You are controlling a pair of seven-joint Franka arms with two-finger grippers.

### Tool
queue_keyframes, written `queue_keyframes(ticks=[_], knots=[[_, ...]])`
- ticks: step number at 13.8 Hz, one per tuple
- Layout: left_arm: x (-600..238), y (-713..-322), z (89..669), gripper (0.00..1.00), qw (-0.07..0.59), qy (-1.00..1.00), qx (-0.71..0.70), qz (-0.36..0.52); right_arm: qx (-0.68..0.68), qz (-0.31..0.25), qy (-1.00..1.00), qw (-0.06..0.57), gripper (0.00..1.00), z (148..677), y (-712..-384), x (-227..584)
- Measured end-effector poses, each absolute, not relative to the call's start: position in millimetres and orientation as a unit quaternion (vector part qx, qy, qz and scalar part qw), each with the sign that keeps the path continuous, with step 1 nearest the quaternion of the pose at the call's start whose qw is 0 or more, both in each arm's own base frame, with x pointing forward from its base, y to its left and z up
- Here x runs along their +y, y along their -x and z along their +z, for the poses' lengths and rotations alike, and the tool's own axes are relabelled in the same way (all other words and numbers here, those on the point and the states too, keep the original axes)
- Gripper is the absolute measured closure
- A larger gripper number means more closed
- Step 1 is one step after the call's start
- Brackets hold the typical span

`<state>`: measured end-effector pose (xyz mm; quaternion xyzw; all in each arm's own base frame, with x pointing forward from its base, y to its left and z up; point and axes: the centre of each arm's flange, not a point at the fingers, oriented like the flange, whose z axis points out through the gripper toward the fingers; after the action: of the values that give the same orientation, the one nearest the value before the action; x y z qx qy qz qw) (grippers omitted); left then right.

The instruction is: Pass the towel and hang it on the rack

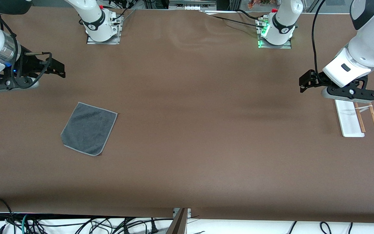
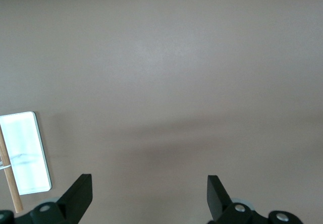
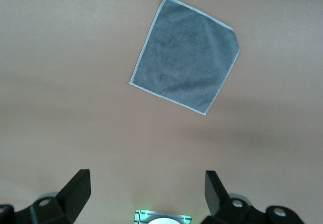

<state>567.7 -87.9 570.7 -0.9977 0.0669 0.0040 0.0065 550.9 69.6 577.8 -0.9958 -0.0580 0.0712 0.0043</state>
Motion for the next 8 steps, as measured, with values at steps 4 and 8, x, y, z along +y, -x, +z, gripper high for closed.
queue_keyframes(ticks=[4,8], knots=[[-87.9,-567.7,570.7,0.00,0.006,0.998,0.067,0.004,-0.061,0.072,0.996,0.004,0.00,577.8,-550.5,72.1],[-87.9,-567.7,570.7,0.00,0.006,0.998,0.067,0.004,-0.062,0.071,0.996,0.004,0.00,577.3,-551.1,71.0]])
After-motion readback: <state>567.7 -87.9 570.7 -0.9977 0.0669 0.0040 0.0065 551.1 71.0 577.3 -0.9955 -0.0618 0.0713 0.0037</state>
